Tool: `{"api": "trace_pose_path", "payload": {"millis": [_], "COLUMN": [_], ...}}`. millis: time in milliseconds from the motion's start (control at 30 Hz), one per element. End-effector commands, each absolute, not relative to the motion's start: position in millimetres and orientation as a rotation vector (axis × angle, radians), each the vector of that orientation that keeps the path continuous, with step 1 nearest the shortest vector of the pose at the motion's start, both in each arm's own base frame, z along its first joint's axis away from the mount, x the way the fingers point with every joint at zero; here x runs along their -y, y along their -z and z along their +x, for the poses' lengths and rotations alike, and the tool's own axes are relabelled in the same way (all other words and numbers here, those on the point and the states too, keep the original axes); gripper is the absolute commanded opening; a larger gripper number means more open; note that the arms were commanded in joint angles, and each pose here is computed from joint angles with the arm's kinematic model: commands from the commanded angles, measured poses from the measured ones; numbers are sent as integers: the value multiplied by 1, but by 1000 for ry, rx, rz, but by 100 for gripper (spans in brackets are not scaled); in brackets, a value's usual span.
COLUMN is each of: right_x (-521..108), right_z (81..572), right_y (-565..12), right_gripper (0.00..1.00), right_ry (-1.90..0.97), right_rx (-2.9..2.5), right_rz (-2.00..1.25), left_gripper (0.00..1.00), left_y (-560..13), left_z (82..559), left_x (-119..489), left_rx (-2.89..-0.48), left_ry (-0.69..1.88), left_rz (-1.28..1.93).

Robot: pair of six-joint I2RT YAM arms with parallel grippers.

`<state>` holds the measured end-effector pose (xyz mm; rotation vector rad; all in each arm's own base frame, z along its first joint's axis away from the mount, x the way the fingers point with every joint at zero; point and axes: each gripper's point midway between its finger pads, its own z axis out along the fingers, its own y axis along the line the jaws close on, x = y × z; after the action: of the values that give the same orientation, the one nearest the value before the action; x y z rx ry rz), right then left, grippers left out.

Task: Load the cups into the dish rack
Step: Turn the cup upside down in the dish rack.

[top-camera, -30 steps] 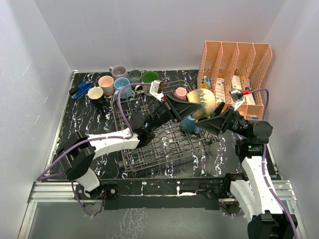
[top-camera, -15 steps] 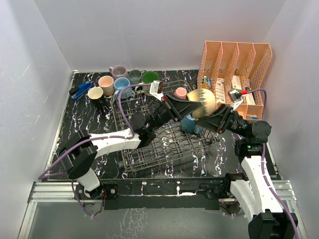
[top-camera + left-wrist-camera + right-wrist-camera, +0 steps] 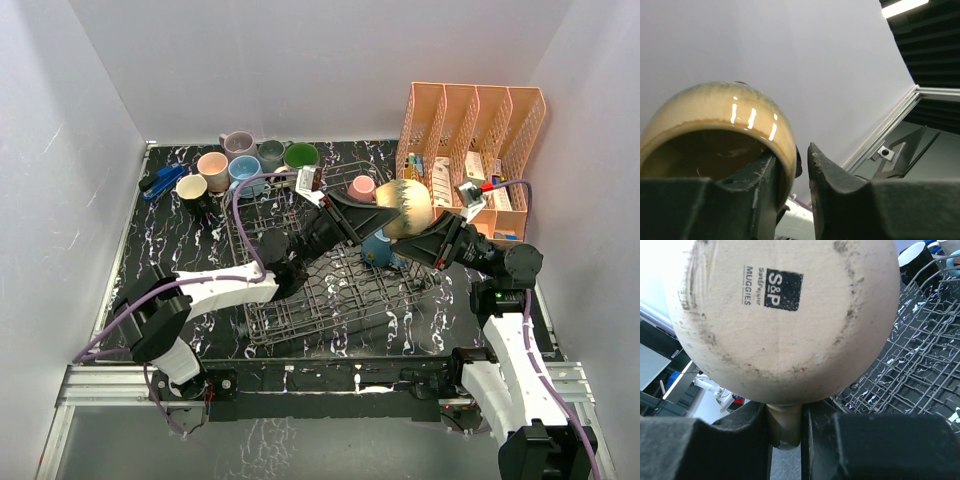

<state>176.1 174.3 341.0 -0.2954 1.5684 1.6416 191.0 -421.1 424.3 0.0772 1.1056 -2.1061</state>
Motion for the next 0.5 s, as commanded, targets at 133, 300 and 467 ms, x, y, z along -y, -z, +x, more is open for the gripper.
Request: {"api": "trace_pose_path", "payload": {"millis": [133, 300, 467], "right_x": [-171, -170, -169], "right_z": [179, 179, 179], "right_y": [-355, -350, -346], "right_gripper": [8, 8, 8], "right_ry": [-1600, -1593, -1582], "right_rx": [-1487, -1497, -1502], "right_rz": [-306, -312, -323], "left_gripper": [48, 59, 63], "left_y": [-460, -438, -428], "left_z": [167, 172, 170], "left_x": [372, 368, 359], "left_rx": [-915, -1012, -1088], "left_ry": [2032, 1956, 1887], "left_rz": [105, 81, 87]}}
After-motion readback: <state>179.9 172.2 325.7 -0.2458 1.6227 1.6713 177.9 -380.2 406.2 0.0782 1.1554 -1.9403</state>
